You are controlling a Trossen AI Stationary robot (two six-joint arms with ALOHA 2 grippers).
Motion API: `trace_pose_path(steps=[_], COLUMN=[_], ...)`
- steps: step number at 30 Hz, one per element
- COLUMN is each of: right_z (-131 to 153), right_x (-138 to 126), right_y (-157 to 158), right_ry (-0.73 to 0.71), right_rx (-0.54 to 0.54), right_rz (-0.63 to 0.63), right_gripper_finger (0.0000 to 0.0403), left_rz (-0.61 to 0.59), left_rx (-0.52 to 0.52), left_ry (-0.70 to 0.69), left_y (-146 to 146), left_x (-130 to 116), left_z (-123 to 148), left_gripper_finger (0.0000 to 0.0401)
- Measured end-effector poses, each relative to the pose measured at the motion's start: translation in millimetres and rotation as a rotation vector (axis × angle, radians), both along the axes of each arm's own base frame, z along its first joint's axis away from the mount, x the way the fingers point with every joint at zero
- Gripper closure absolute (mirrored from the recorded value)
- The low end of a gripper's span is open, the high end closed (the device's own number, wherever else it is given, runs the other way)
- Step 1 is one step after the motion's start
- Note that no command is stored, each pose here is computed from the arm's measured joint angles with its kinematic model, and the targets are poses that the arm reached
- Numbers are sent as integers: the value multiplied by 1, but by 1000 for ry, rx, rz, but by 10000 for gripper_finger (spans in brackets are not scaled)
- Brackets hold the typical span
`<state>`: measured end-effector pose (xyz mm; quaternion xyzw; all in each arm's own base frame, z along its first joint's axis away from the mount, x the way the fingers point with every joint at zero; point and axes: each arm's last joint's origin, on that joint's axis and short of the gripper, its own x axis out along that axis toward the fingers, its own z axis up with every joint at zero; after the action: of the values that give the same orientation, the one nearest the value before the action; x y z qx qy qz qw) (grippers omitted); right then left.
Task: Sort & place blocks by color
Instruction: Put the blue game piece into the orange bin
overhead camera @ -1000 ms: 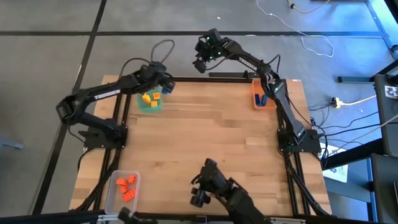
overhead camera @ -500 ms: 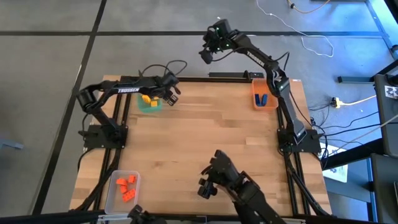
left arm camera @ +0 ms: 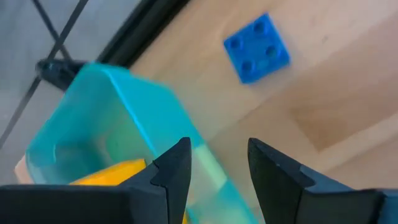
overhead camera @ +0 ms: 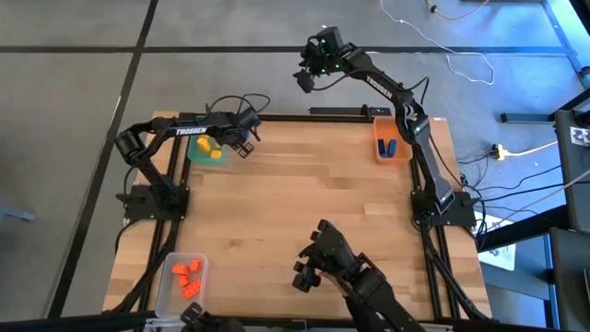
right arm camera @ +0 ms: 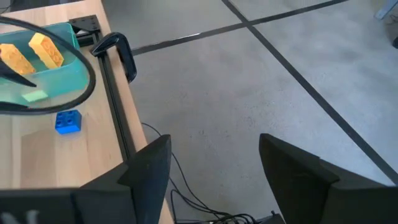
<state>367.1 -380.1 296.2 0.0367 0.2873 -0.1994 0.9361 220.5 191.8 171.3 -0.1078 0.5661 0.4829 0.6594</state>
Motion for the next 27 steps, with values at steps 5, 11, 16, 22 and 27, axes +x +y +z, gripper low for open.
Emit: trace_pose_path(steps=[5, 11, 16, 22, 27], right_z=[0, 0, 0, 0, 0], right_x=[0, 0, 0, 0, 0], right_y=[0, 0, 0, 0, 0], right_ry=[0, -1, 0, 0, 0], right_rx=[0, 2, 2, 2, 2], right_rz=[0, 0, 1, 1, 1], right_gripper_finger=[159, 159, 159, 159, 159], left_rz=[-142, -493, -769, -868, -888], left_rx=[32, -1, -27, -96, -46], left_ry=[-88, 25, 180, 6, 51], left_y=[5, 8, 17, 32, 42], left_x=[11, 13, 5, -8, -14], left_z=[7, 7, 6, 5, 7], left_gripper_finger=[252, 252, 252, 252, 252])
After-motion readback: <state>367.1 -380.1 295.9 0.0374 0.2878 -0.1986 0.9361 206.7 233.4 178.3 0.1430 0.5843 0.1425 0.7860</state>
